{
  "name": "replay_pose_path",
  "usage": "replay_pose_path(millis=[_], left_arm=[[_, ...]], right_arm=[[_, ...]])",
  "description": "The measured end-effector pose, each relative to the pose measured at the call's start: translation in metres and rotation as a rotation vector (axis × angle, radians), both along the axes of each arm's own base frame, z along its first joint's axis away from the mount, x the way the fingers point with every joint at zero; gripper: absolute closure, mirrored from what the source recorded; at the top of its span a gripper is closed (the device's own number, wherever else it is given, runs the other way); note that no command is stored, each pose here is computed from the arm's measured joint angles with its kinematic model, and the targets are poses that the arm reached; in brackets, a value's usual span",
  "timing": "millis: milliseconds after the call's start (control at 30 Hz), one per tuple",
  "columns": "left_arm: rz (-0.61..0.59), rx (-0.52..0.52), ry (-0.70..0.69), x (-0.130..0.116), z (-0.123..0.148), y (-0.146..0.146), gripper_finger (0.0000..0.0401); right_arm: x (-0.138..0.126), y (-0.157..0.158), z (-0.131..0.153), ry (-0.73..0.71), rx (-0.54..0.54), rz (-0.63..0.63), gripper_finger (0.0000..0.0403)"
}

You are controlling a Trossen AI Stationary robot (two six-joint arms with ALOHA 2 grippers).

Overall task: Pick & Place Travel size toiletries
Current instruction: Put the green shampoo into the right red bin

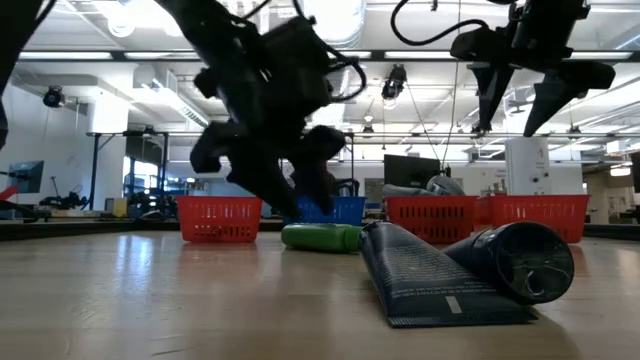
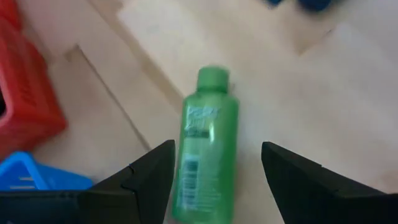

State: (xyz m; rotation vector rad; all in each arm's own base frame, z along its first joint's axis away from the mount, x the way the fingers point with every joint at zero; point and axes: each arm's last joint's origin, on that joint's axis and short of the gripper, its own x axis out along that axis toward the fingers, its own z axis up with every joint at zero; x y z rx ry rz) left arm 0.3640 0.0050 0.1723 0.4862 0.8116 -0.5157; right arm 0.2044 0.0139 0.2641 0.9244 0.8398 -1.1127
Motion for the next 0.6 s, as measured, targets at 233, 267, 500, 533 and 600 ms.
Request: replay_pose_path(millis=[233, 267, 500, 533, 600], left_arm=[[0.051, 0.066, 0.168, 0.013, -0.019, 0.003, 0.0158], [0.054, 0.068, 0.184, 0.014, -0.02, 0.003, 0.0158], [0.108, 0.041, 0.239, 0.018, -0.012, 0.002, 0.0163], [0.108, 0.04, 0.226, 0.019, -0.008, 0.002, 0.0168], [0.107, 0.039, 0.205, 0.018, -0.001, 0.001, 0.0185]], right_arm=[[0.001, 0.0, -0.002, 0.023, -0.009, 0.033, 0.0107], [0.002, 0.0, -0.002, 0.026, -0.01, 0.036, 0.011], [0.001, 0.0, -0.003, 0.031, -0.012, 0.042, 0.013], [0.001, 0.0, -0.003, 0.031, -0.012, 0.042, 0.0133], [0.001, 0.0, -0.003, 0.031, -0.012, 0.041, 0.0138]])
